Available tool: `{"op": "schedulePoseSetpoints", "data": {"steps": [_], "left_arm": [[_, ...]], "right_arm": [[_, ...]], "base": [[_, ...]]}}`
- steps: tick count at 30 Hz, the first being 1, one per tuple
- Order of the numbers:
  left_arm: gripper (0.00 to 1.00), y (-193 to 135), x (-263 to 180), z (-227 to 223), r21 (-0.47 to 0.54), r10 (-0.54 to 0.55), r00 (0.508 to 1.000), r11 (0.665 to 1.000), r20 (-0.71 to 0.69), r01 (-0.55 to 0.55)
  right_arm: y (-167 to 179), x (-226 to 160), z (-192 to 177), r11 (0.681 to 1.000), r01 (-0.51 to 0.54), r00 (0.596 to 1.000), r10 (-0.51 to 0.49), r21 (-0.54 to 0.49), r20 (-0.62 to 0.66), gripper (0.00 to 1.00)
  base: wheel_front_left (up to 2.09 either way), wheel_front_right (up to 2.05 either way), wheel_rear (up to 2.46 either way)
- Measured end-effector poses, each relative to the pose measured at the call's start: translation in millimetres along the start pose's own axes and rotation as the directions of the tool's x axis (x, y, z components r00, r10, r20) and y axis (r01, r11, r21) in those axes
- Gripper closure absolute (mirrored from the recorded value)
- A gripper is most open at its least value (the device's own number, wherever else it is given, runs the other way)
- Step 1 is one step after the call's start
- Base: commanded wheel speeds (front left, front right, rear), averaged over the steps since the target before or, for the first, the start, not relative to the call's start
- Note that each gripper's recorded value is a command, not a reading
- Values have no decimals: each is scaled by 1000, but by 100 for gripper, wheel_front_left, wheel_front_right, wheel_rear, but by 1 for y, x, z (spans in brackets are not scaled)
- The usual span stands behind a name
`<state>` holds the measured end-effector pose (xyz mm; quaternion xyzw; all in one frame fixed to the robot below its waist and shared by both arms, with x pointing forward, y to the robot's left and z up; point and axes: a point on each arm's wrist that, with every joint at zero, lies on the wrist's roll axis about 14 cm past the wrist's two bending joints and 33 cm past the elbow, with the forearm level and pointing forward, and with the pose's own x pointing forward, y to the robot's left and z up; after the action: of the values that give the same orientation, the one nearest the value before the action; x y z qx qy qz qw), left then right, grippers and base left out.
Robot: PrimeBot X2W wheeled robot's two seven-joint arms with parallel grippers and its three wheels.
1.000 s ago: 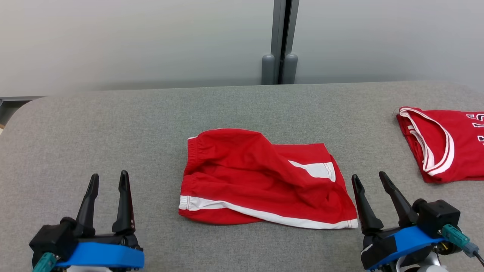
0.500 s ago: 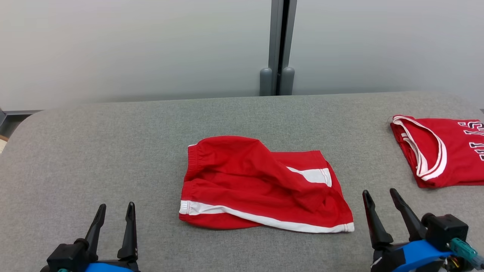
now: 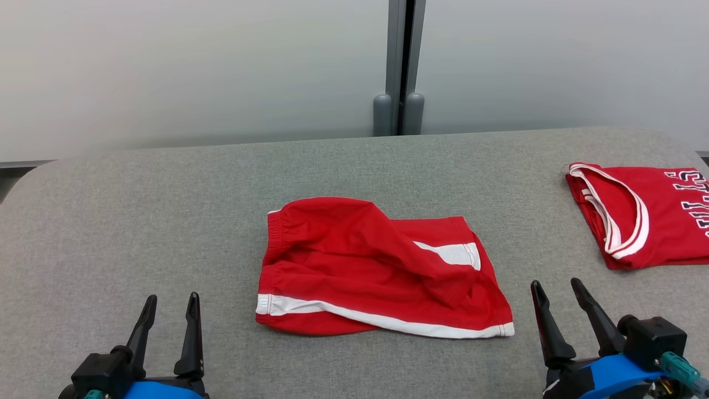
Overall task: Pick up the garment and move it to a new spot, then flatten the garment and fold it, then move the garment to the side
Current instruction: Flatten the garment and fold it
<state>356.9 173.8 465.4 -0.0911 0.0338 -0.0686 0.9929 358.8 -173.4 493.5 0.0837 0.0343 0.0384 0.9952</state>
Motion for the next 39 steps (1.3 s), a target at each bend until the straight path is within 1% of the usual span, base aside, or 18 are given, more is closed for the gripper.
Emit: {"op": "schedulePoseSetpoints", "data": {"steps": [8, 14, 17, 22, 26, 28, 29, 30, 31, 32, 33, 39], "left_arm": [[0, -9, 4, -6, 3, -35, 999, 999, -24, 35], [0, -32, 13, -26, -23, -113, 985, 994, -129, 111], [0, -41, 20, -39, -40, -149, 969, 989, -196, 144], [0, -55, 26, -66, -70, -194, 926, 981, -325, 181], [0, -64, 31, -77, -93, -227, 902, 974, -367, 207], [0, -63, 32, -81, -97, -230, 894, 973, -384, 209], [24, -63, 32, -83, -96, -230, 893, 973, -386, 210], [57, -62, 33, -84, -96, -232, 892, 973, -388, 211], [80, -62, 34, -85, -97, -232, 891, 973, -390, 211], [100, -62, 34, -85, -97, -232, 893, 973, -387, 211], [100, -62, 34, -85, -97, -232, 893, 973, -387, 211], [100, -63, 35, -89, -114, -237, 893, 971, -384, 209]], "right_arm": [[0, 1, -1, 1000, 1, 1000, -1, 0, -3, 0], [3, 5, -4, 1000, -9, 1000, 9, 5, -16, 0], [5, 8, -9, 1000, -14, 999, 14, 10, -34, 0], [9, 12, -13, 1000, -27, 998, 27, 16, -48, 0], [9, 13, -18, 999, -26, 998, 27, 22, -61, 0], [7, 13, -21, 1000, -18, 997, 20, 23, -71, 0], [6, 12, -23, 1000, -15, 997, 17, 25, -76, 0], [5, 12, -24, 1000, -12, 997, 14, 28, -82, 0], [4, 12, -26, 1000, -8, 996, 11, 30, -88, 0], [3, 11, -28, 1000, -5, 995, 8, 30, -97, 0], [3, 11, -28, 1000, -5, 995, 8, 30, -97, 0], [-3, 4, -62, 997, 26, 967, -7, 70, -254, 0]], "base": [[0, 0, 0], [0, 0, 0], [0, 0, 0], [0, 0, 0], [0, 0, 0], [0, 0, 0], [0, 0, 0], [0, 0, 0], [0, 0, 0], [0, 0, 0], [0, 0, 0], [0, 0, 0]]}}
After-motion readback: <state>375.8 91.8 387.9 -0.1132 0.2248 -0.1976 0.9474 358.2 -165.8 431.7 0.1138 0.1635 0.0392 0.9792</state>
